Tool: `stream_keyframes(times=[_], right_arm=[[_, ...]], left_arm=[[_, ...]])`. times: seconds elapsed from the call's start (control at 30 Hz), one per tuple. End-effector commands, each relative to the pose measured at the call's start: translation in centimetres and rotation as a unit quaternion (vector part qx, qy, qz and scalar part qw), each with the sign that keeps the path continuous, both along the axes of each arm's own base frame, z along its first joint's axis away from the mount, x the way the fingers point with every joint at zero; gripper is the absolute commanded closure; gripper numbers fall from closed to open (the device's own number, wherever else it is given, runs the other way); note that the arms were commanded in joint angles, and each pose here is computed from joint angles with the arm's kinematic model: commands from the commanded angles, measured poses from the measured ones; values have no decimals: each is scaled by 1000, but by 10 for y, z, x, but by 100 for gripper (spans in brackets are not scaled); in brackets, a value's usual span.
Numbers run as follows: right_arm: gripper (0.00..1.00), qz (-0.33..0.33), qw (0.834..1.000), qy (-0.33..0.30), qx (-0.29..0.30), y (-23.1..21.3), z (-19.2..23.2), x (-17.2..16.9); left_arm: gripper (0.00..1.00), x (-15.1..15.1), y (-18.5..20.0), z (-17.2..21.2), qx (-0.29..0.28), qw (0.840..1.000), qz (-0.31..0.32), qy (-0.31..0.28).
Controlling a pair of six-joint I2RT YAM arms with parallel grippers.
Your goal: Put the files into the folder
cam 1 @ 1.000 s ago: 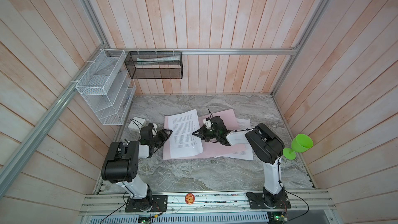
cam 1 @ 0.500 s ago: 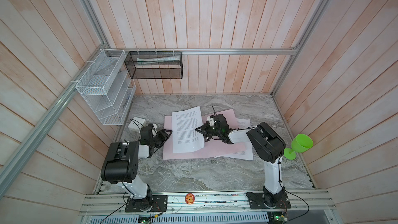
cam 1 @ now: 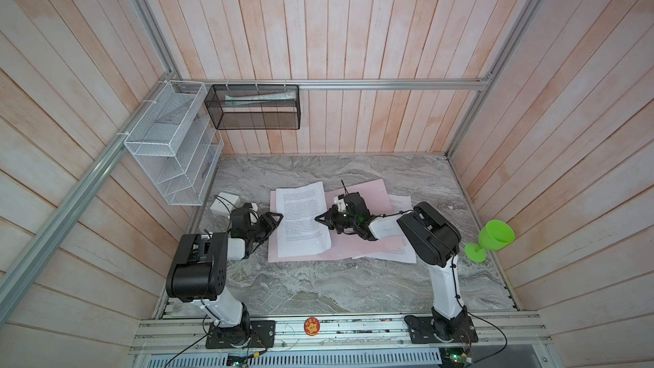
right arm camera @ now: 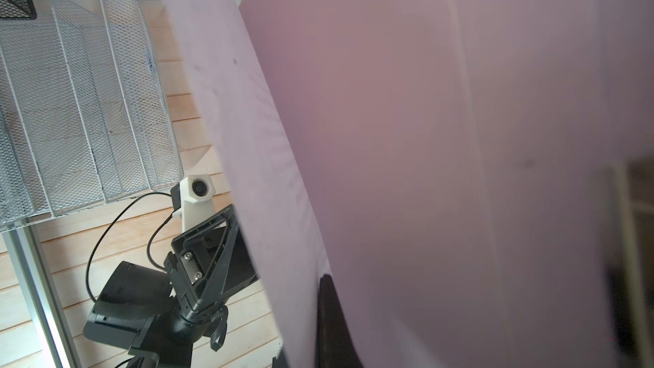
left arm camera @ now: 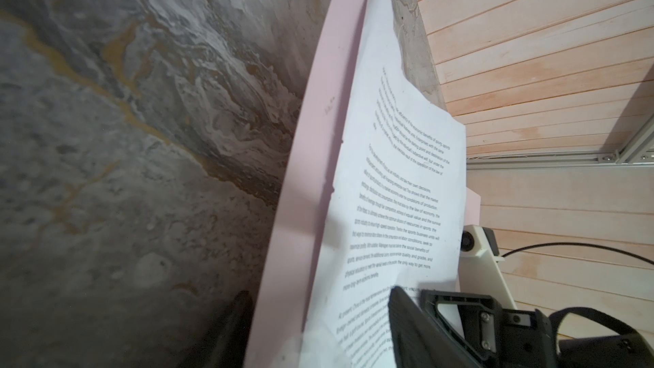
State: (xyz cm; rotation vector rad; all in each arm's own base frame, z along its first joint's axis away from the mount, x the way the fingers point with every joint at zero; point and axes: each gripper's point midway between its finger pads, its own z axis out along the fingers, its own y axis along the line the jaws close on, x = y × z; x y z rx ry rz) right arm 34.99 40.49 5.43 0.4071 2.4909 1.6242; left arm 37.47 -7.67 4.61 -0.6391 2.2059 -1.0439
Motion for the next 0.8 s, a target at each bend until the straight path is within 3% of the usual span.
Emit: stream_keyframes(times=[0.0,0.57,0.77], right_arm=[[100,-10,1000,-11,14,10,12,1],[100,-80,996,-15,32,-16,25,33],[100,-55,998,-8,35,1,18,23]], left_arm=[[37,5,-1,6,5,1000,-3,-15],[37,4,0,5,8,1000,-3,-13],[37,3,0,4,8,1000,-3,-12]])
